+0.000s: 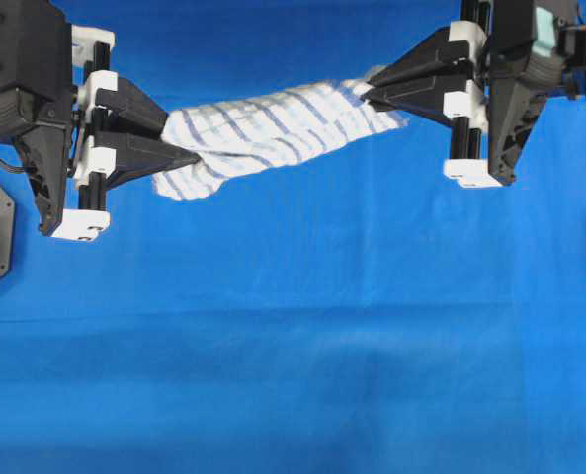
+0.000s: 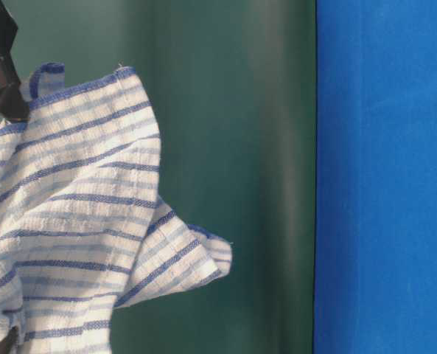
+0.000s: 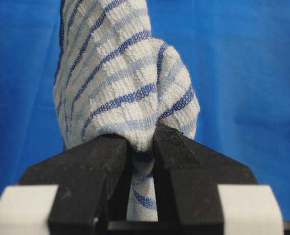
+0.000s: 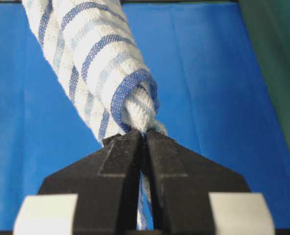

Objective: Lift the towel with both arms.

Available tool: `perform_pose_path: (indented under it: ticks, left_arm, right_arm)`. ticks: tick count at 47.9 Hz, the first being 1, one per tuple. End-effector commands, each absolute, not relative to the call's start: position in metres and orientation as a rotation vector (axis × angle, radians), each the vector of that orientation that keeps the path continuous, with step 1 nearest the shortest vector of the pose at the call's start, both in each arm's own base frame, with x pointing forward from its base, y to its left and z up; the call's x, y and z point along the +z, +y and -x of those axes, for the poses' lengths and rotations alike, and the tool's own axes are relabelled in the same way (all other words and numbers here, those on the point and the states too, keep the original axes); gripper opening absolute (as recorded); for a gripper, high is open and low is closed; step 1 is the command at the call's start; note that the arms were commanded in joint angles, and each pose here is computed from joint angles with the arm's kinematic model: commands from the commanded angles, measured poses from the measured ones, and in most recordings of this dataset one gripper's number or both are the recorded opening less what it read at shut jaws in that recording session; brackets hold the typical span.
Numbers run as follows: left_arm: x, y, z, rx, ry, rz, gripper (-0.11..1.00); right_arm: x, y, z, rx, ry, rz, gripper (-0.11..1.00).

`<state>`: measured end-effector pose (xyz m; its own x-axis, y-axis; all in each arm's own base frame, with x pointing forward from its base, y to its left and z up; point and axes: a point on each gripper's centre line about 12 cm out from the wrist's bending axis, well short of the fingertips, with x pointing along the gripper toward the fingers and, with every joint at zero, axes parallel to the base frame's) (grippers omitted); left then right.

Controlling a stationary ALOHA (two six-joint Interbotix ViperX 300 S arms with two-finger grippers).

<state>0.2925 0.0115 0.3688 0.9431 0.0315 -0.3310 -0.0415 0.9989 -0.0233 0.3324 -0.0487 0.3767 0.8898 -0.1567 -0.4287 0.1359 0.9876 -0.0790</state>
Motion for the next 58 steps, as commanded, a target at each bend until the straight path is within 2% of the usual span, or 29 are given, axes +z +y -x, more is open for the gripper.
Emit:
perform_pose_path:
  ticks: [1,22,25,32,35,38,48,58]
  left_arm:
    - [0.382,0.012,-0.292,0.040,0.303,0.028,0.07]
    - [0.387,0.012,-0.290,0.040,0.278,0.035,0.10]
    - [0.389,0.012,-0.288,0.040,0.268,0.039,0.24]
    - [0.392,0.012,-0.282,0.040,0.249,0.033,0.70]
    - [0.393,0.011,-0.279,0.040,0.242,0.034,0.85]
    - [0.394,0.011,-0.276,0.040,0.235,0.037,0.93]
    - [0.384,0.011,-0.277,0.041,0.260,0.041,0.93]
    - [0.336,0.012,-0.282,0.044,0.375,0.051,0.93]
  right_arm:
    - [0.392,-0.049,-0.329,-0.159,0.407,0.044,0.05]
    - [0.393,-0.049,-0.329,-0.158,0.405,0.051,0.06]
    - [0.394,-0.049,-0.328,-0.158,0.400,0.051,0.20]
    - [0.394,-0.049,-0.326,-0.158,0.401,0.057,0.63]
    - [0.394,-0.049,-0.326,-0.158,0.397,0.057,0.69]
    - [0.395,-0.049,-0.324,-0.159,0.396,0.056,0.66]
    - [0.390,-0.046,-0.323,-0.150,0.406,0.051,0.66]
    - [0.355,-0.036,-0.332,-0.114,0.458,0.041,0.66]
